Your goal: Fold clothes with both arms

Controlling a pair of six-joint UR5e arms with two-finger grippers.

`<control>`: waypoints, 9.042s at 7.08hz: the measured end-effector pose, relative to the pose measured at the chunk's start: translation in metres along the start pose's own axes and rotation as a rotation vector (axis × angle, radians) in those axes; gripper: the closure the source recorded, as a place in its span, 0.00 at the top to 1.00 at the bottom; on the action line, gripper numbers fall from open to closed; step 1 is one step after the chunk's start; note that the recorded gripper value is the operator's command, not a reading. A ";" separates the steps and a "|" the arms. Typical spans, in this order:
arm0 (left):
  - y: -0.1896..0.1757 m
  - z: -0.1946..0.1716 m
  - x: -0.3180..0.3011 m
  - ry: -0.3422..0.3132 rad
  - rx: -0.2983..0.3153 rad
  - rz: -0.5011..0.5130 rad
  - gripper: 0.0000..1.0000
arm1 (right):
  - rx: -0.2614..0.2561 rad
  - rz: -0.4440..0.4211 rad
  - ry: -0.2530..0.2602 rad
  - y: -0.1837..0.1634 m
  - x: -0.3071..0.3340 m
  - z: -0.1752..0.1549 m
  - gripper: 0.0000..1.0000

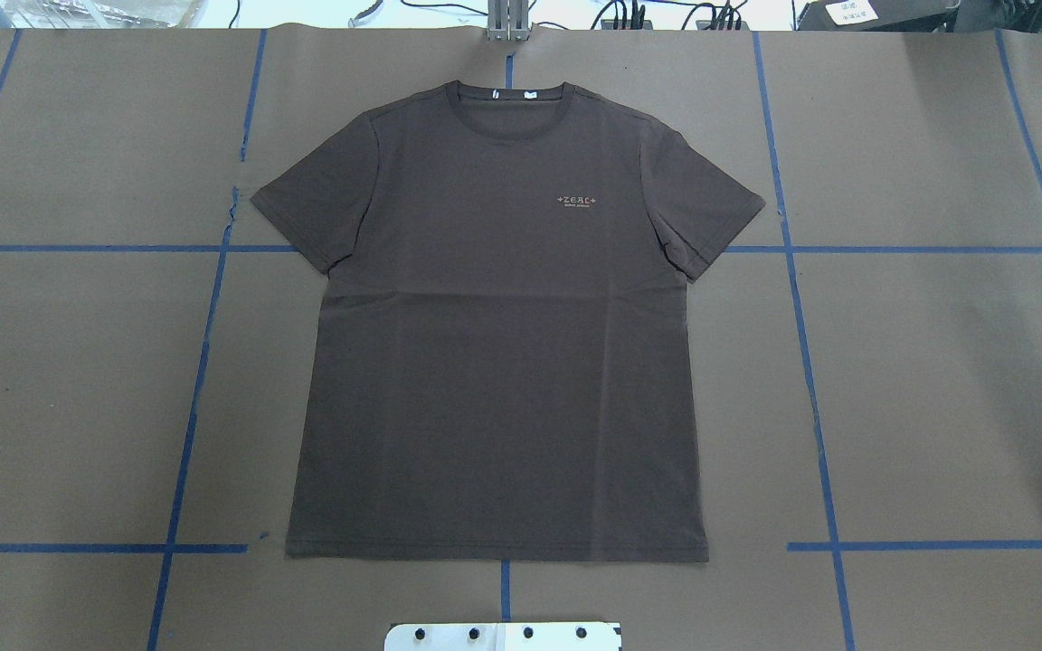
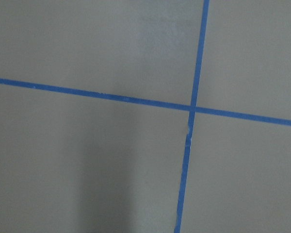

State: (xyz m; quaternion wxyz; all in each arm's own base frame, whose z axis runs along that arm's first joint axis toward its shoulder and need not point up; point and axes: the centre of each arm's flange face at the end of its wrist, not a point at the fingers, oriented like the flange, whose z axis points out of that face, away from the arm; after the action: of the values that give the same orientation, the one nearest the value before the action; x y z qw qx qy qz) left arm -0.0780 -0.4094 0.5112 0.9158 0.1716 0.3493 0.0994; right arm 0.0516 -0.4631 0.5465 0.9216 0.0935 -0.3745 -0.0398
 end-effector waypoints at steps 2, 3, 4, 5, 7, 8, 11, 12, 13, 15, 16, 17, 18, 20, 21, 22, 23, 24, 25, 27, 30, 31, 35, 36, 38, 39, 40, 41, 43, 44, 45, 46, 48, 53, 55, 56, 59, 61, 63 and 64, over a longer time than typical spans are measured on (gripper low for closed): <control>-0.027 -0.011 0.006 -0.023 0.105 0.097 1.00 | 0.045 -0.034 -0.032 -0.033 -0.017 -0.012 1.00; -0.038 -0.009 0.006 -0.006 0.136 0.099 1.00 | 0.075 -0.053 -0.062 -0.041 -0.024 -0.014 1.00; -0.050 -0.004 0.002 0.018 0.146 0.074 1.00 | 0.102 -0.034 -0.087 -0.055 -0.041 -0.013 1.00; -0.055 -0.001 0.000 0.034 0.148 0.059 1.00 | 0.113 0.028 -0.107 -0.078 -0.078 -0.005 0.98; -0.058 0.000 0.001 0.043 0.151 0.057 1.00 | 0.160 0.159 -0.118 -0.122 -0.177 0.036 0.75; -0.059 0.000 0.001 0.043 0.153 0.060 1.00 | 0.199 0.219 -0.139 -0.141 -0.221 0.070 0.65; -0.058 0.000 0.001 0.043 0.151 0.063 1.00 | 0.264 0.281 -0.117 -0.176 -0.312 0.167 0.59; -0.057 0.001 0.001 0.043 0.151 0.064 1.00 | 0.264 0.280 -0.108 -0.176 -0.322 0.183 0.59; -0.057 0.001 0.001 0.043 0.150 0.065 1.00 | 0.255 0.279 -0.102 -0.175 -0.330 0.197 0.59; -0.057 0.001 0.001 0.043 0.151 0.066 1.00 | 0.252 0.287 -0.108 -0.173 -0.340 0.219 0.56; -0.057 0.001 0.001 0.043 0.152 0.067 1.00 | 0.251 0.299 -0.120 -0.168 -0.346 0.230 0.57; -0.056 0.001 0.000 0.043 0.153 0.069 1.00 | 0.253 0.301 -0.118 -0.163 -0.351 0.240 0.57; -0.055 0.002 0.000 0.042 0.156 0.071 1.00 | 0.255 0.296 -0.107 -0.159 -0.355 0.249 0.57; -0.053 0.003 -0.001 0.041 0.156 0.071 1.00 | 0.263 0.280 -0.077 -0.155 -0.354 0.260 0.57; -0.053 0.003 -0.001 0.041 0.156 0.071 1.00 | 0.266 0.263 -0.056 -0.155 -0.349 0.267 0.57; -0.052 0.003 -0.001 0.041 0.156 0.071 1.00 | 0.269 0.253 -0.040 -0.156 -0.346 0.271 0.57; -0.052 0.003 -0.001 0.041 0.156 0.071 1.00 | 0.273 0.249 -0.031 -0.159 -0.346 0.274 0.57; -0.053 0.003 0.000 0.042 0.157 0.072 1.00 | 0.276 0.248 -0.028 -0.162 -0.348 0.275 0.57; -0.053 0.003 0.000 0.041 0.157 0.072 1.00 | 0.277 0.248 -0.028 -0.164 -0.349 0.275 0.52; -0.053 0.003 0.000 0.041 0.157 0.072 1.00 | 0.279 0.248 -0.023 -0.165 -0.349 0.277 0.43; -0.053 0.002 0.000 0.042 0.157 0.071 1.00 | 0.281 0.250 -0.020 -0.165 -0.348 0.278 0.00; -0.053 0.003 0.000 0.042 0.157 0.071 1.00 | 0.282 0.253 -0.022 -0.166 -0.350 0.277 0.00; -0.052 0.003 -0.001 0.042 0.155 0.071 1.00 | 0.298 0.299 -0.022 -0.194 -0.399 0.250 0.00; -0.052 0.003 -0.001 0.042 0.155 0.070 1.00 | 0.300 0.337 -0.005 -0.204 -0.432 0.240 0.00; -0.052 0.004 -0.001 0.042 0.155 0.070 1.00 | 0.327 0.404 0.016 -0.206 -0.512 0.235 0.00; -0.051 0.004 -0.001 0.043 0.154 0.070 1.00 | 0.340 0.412 0.019 -0.205 -0.537 0.238 0.00; -0.051 0.004 -0.001 0.043 0.153 0.069 1.00 | 0.347 0.411 0.022 -0.205 -0.555 0.242 0.00; -0.050 0.004 -0.001 0.043 0.153 0.068 1.00 | 0.349 0.408 0.022 -0.204 -0.565 0.245 0.00; -0.050 0.003 0.000 0.043 0.154 0.069 1.00 | 0.355 0.403 0.019 -0.204 -0.577 0.245 0.99; -0.052 0.001 0.002 0.043 0.161 0.075 1.00 | 0.358 0.398 0.017 -0.204 -0.582 0.244 1.00; -0.057 -0.004 0.006 0.044 0.185 0.099 1.00 | 0.360 0.389 0.012 -0.204 -0.589 0.241 1.00; -0.062 -0.012 0.014 0.054 0.238 0.151 1.00 | 0.362 0.376 0.001 -0.208 -0.595 0.232 1.00; -0.071 -0.019 0.035 0.097 0.323 0.262 1.00 | 0.324 0.332 -0.028 -0.225 -0.577 0.197 1.00; -0.143 0.086 0.117 0.167 0.273 -0.017 0.56 | 0.170 0.085 -0.080 -0.215 -0.329 0.093 1.00; -0.189 0.143 0.179 0.159 0.260 -0.201 0.56 | 0.119 -0.011 -0.102 -0.188 -0.201 0.071 1.00; -0.213 0.175 0.215 0.153 0.257 -0.251 0.56 | 0.111 -0.037 -0.105 -0.171 -0.150 0.063 1.00; -0.247 0.271 0.299 0.118 0.277 -0.329 0.54 | 0.106 -0.060 -0.099 -0.148 -0.099 0.057 1.00; -0.248 0.313 0.313 0.093 0.295 -0.347 0.54 | 0.103 -0.056 -0.097 -0.142 -0.093 0.058 1.00; -0.247 0.338 0.323 0.080 0.309 -0.354 0.53 | 0.100 -0.053 -0.094 -0.137 -0.090 0.060 1.00; -0.245 0.342 0.326 0.078 0.311 -0.352 0.52 | 0.099 -0.052 -0.093 -0.135 -0.089 0.060 1.00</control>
State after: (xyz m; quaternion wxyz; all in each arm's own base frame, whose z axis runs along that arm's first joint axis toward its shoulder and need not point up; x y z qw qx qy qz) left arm 0.4073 -0.6207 0.4581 0.8675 0.2429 0.4199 -0.1102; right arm -0.0547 -0.5915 0.5004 0.8961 0.1467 -0.4159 -0.0494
